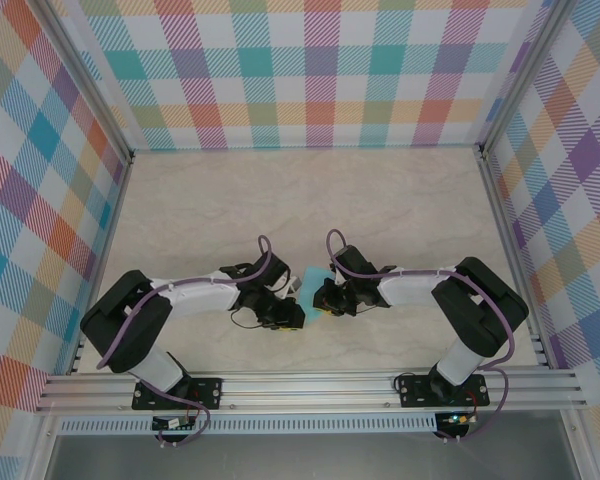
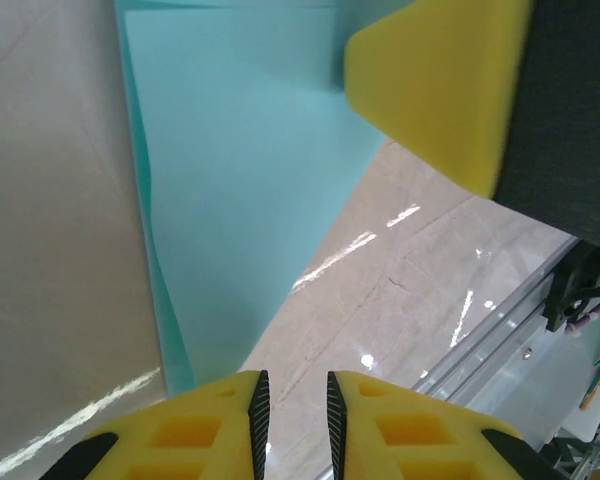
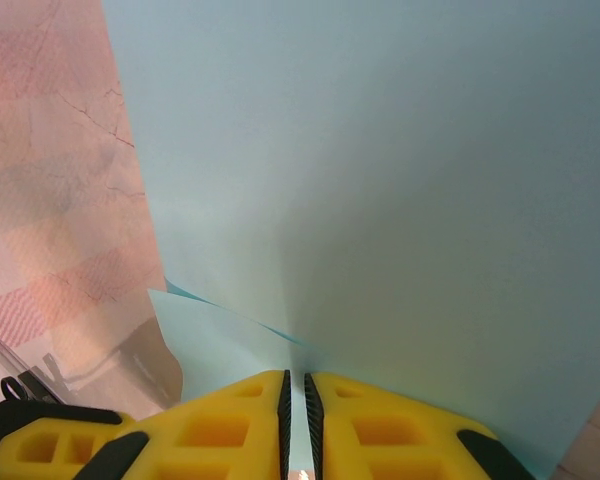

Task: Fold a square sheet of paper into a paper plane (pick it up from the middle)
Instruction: Third fold the triangle at the center of the table.

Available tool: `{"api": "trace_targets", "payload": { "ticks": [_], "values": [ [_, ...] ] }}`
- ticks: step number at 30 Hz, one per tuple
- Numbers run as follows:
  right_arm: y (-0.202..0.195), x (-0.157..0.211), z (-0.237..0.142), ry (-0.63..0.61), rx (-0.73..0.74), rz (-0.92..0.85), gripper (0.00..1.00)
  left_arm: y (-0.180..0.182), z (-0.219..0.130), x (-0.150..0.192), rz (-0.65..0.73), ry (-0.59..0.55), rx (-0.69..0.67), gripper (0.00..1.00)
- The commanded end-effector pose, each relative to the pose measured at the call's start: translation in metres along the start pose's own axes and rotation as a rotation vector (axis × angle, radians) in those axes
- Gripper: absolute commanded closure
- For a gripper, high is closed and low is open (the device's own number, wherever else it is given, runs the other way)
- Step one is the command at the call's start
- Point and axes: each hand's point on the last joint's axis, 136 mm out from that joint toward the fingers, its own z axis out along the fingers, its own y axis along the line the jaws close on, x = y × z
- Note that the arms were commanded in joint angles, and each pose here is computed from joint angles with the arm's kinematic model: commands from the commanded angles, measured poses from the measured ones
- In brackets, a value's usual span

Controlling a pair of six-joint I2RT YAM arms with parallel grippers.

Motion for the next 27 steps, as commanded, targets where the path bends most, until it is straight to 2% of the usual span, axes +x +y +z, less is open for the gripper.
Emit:
{"api": "trace_targets", "payload": {
  "ticks": [1,7,11,15,21,27],
  "values": [
    [-0.048,0.012,0.003,0.020,0.183,0.075,0.83,0.010,0.012,0.013,-0.012,0.074,-0.033,0.75],
    [-0.050,0.013,0.000,0.016,0.194,0.076,0.83,0.040,0.010,0.029,-0.045,0.095,-0.147,0.77],
    [-0.050,0.013,0.000,0.016,0.196,0.076,0.82,0.044,0.002,0.032,-0.044,0.074,-0.180,0.78],
    [-0.049,0.013,0.001,0.018,0.193,0.073,0.82,0.031,-0.013,0.023,-0.024,0.006,-0.155,0.78],
    [-0.045,0.011,0.000,0.018,0.189,0.065,0.82,-0.004,-0.033,-0.010,0.010,-0.135,-0.056,0.79],
    [-0.042,0.009,-0.001,0.012,0.188,0.059,0.82,-0.014,-0.027,-0.038,0.020,-0.179,-0.042,0.82]
  ]
}}
